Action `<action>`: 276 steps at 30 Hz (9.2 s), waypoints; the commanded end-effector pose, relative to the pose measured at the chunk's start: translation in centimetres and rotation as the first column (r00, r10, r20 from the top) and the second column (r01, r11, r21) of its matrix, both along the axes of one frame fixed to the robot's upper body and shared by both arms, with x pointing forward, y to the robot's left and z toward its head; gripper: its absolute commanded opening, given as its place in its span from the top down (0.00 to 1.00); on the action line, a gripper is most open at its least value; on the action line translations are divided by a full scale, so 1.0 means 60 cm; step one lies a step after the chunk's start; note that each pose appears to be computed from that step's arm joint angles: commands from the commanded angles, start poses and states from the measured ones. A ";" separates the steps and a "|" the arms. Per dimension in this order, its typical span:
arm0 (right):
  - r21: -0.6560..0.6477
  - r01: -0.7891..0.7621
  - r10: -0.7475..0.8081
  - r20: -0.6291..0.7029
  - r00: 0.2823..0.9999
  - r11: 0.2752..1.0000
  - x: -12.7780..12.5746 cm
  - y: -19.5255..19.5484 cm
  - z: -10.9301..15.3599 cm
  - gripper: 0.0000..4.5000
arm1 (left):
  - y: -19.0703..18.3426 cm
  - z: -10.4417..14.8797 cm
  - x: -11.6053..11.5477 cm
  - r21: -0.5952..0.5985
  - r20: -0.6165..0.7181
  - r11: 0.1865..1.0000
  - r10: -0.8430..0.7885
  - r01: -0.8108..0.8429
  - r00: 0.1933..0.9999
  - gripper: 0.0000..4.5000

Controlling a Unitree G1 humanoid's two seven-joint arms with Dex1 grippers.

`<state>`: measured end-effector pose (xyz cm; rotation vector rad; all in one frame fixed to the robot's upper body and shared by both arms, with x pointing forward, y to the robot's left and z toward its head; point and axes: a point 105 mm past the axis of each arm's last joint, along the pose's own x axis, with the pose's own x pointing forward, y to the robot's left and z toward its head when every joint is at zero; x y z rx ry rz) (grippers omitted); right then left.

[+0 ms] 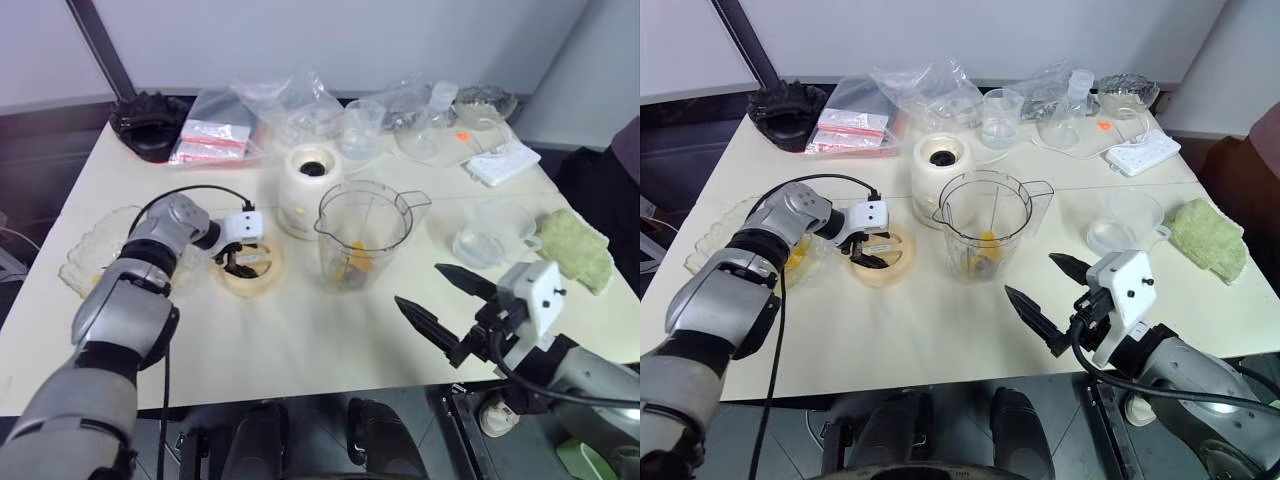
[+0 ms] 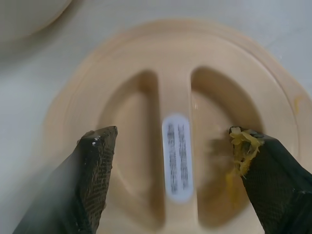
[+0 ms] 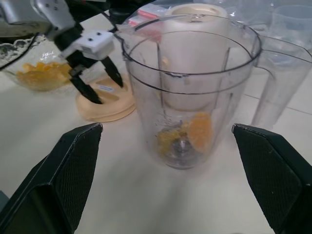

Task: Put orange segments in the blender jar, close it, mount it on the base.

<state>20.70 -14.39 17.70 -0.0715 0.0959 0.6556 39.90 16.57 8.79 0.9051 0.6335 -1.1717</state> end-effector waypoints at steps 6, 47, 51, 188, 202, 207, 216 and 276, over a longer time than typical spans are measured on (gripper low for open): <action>-0.015 -0.016 0.016 0.024 1.000 1.000 -0.005 0.012 0.006 0.00 | 0.023 -0.018 -0.004 0.083 -0.012 0.996 0.023 -0.022 1.000 0.78; -0.033 0.189 -0.183 0.131 0.974 0.981 0.055 -0.061 -0.018 0.00 | -0.310 0.401 -0.069 -0.250 0.030 0.891 -0.385 0.380 0.923 0.95; -0.041 0.191 -0.184 0.142 0.973 0.981 0.055 -0.058 -0.015 0.00 | -0.325 0.386 -0.067 -0.169 0.004 0.927 -0.340 0.336 0.940 0.95; 0.091 0.110 -0.128 0.218 0.967 0.990 0.269 -0.041 -0.049 0.67 | -0.283 0.212 -0.053 0.003 -0.097 0.964 -0.265 0.266 0.959 0.95; 0.087 0.130 -0.146 0.213 0.966 0.988 0.260 -0.033 -0.052 0.82 | -0.286 0.171 -0.072 -0.036 -0.183 0.990 -0.141 0.137 0.973 0.95; 0.080 0.137 -0.151 0.215 0.965 0.987 0.260 -0.032 -0.053 0.82 | -0.289 0.150 -0.080 -0.066 -0.197 0.997 -0.046 0.034 0.979 0.95; 0.078 0.138 -0.152 0.215 0.965 0.987 0.258 -0.029 -0.054 0.82 | -0.292 0.114 -0.096 -0.083 -0.253 0.980 0.153 -0.179 0.955 0.95; 0.053 0.128 -0.136 0.199 0.970 0.990 0.259 -0.025 -0.065 0.82 | -0.284 0.080 -0.124 -0.071 -0.321 0.960 0.234 -0.269 0.918 0.19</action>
